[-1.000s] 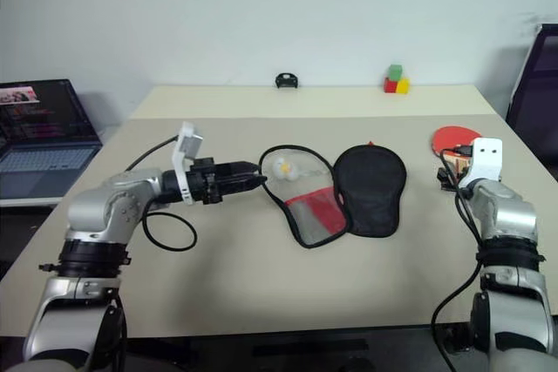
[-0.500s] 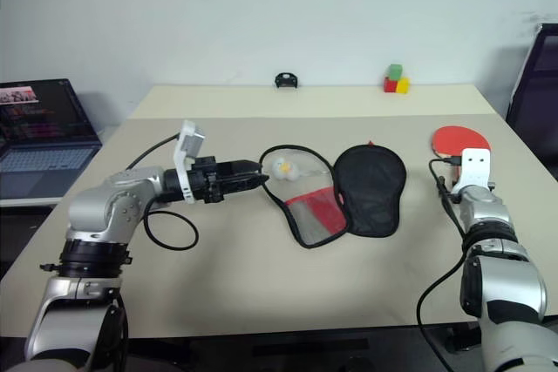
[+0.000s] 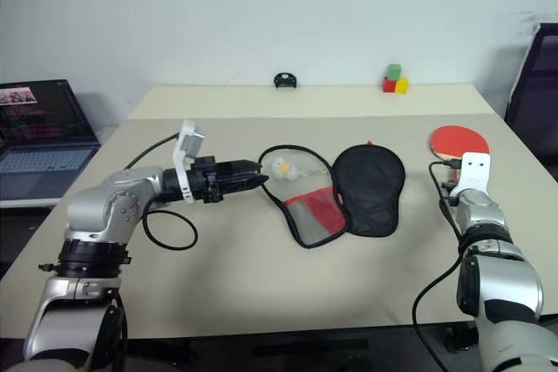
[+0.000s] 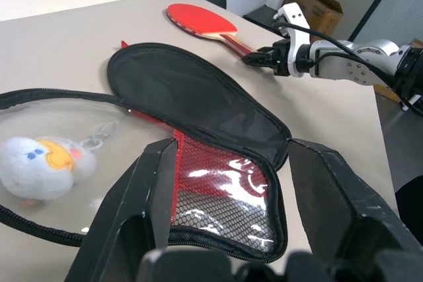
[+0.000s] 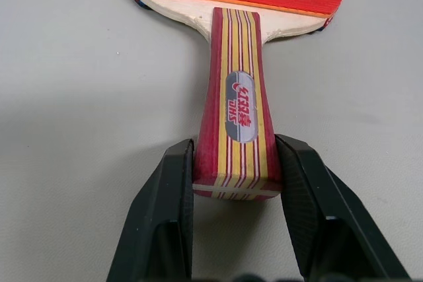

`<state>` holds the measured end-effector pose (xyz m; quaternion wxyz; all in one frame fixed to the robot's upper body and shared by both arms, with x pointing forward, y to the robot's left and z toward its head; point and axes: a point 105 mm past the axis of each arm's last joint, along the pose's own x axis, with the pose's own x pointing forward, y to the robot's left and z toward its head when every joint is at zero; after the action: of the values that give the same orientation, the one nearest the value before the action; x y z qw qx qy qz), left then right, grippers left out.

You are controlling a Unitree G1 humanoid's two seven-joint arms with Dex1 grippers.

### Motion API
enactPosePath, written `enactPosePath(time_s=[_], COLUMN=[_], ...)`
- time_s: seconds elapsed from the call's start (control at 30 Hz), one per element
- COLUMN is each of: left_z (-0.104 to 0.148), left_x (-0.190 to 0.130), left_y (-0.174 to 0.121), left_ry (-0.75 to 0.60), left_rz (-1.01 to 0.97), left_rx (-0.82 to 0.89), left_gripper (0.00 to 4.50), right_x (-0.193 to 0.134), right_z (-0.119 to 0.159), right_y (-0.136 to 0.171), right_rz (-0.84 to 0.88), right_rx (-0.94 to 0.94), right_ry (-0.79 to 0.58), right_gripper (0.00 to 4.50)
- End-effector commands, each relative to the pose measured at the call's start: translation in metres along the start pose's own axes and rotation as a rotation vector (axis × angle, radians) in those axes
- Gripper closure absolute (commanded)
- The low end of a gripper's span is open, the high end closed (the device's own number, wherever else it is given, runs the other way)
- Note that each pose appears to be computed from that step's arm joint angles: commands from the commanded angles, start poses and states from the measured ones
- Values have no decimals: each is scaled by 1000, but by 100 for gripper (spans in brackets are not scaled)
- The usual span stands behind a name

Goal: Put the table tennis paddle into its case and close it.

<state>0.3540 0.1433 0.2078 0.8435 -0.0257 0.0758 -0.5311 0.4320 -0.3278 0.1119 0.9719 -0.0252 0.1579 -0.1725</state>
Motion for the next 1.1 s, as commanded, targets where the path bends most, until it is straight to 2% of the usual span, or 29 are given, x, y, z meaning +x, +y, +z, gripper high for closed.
enactPosePath(time_s=[0.03,0.2,0.33,0.6,0.8,1.03,1.07,1.1], left_z=[8,-6,-11,-13,-9,-11,-11,-11], left_x=[-3,-6,-5,12,20,26,27,27], left_y=[-6,-10,-17,-37,-44,-43,-43,-43], left_ry=[-1,44,52,56,55,64,62,61], left_rz=[-5,-13,-36,-135,-192,-211,-211,-211], left_rx=[45,43,34,40,54,60,60,60], left_gripper=[166,166,166,166,166,166,166,166], right_x=[0,-7,-29,-133,-181,-181,-180,-179], right_z=[2,-1,-8,-48,-58,-71,-72,-72], right_y=[2,-3,-6,-11,-12,-15,-17,-18], right_rz=[11,62,116,202,232,212,202,195], right_rx=[74,81,14,-167,-186,-139,-127,-120], right_ry=[14,105,156,272,320,370,373,375], right_gripper=[307,307,307,307,307,307,251,235])
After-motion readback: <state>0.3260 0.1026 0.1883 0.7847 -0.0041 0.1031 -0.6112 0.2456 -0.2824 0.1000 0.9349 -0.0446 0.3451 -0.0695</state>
